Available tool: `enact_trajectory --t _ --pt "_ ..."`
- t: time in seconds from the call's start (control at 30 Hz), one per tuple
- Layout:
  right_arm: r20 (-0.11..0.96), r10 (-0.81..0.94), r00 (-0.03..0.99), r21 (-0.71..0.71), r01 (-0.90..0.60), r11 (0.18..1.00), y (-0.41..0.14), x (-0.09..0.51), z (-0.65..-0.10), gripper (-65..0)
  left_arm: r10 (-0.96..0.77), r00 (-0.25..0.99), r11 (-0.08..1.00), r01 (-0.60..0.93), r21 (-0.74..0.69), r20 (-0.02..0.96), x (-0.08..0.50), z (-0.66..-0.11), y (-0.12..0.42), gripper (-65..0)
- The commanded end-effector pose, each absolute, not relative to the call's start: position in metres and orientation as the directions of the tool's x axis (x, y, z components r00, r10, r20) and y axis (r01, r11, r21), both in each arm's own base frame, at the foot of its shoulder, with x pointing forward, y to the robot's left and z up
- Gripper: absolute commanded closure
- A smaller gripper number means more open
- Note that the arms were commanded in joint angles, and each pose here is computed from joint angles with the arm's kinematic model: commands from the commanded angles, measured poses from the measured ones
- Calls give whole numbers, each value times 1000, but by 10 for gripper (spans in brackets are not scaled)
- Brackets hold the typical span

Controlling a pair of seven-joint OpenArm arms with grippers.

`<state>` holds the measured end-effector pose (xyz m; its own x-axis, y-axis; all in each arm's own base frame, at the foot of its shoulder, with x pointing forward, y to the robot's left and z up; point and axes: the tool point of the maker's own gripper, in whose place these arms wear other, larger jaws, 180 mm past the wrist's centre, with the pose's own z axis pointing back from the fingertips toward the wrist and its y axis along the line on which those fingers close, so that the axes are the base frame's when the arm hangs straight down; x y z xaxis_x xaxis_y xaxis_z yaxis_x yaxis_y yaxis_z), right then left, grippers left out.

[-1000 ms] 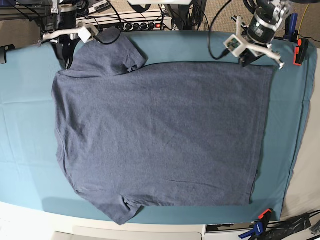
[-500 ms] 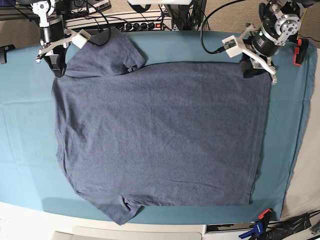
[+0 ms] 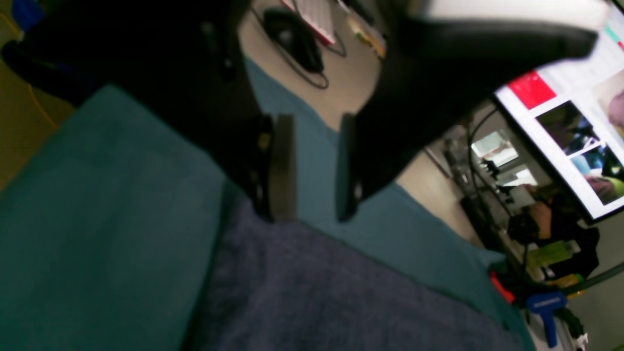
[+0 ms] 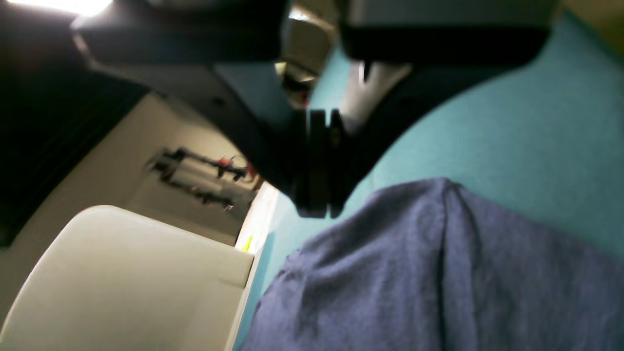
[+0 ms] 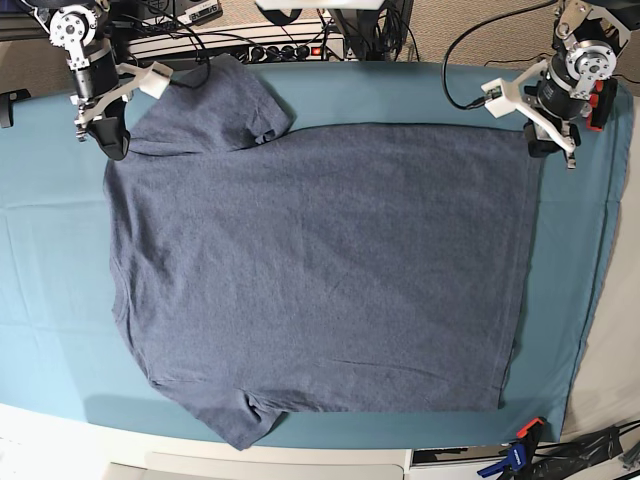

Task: Fold the T-shirt properly
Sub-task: 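Move both grippers down to the shirt's shoulder corners and grasp them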

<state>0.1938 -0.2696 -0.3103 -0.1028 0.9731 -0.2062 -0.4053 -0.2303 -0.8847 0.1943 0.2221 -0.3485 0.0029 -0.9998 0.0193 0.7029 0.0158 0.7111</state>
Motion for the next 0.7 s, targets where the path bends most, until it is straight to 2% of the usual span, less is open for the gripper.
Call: enact_trajectory --t 0.0,0.13,0.23,0.3,0.37,0.47,0.6,0.67 --pt "-212 969 -128 -890 -384 -245 -265 198 -303 -11 -1000 -7 6 681 733 14 198 -341 223 -142" --pt "-178 973 -150 -865 -448 -227 -262 195 -315 -124 -1000 -6 16 687 727 27 191 -343 221 -142" --pt "-153 973 -170 -864 -455 -216 -257 195 -316 -131 -1000 2 22 691 723 28 189 -345 221 -143" --pt "-129 982 -139 -868 -464 -180 -260 197 -316 -133 -999 14 41 695 718 44 186 -347 218 -143" --pt "-111 989 -99 -868 -475 -145 -265 197 -317 -190 -998 28 65 702 709 63 182 -350 215 -157" --pt "-83 995 -57 -865 -491 -101 -270 196 -319 -312 -994 54 108 706 700 99 178 -354 209 -204" --pt "-78 995 -58 -865 -493 -96 -269 195 -319 -322 -985 87 167 710 684 150 175 -357 201 -215" --pt "-54 998 -40 -846 -529 -67 -270 192 -325 -322 -984 90 174 712 681 157 174 -358 201 -215"
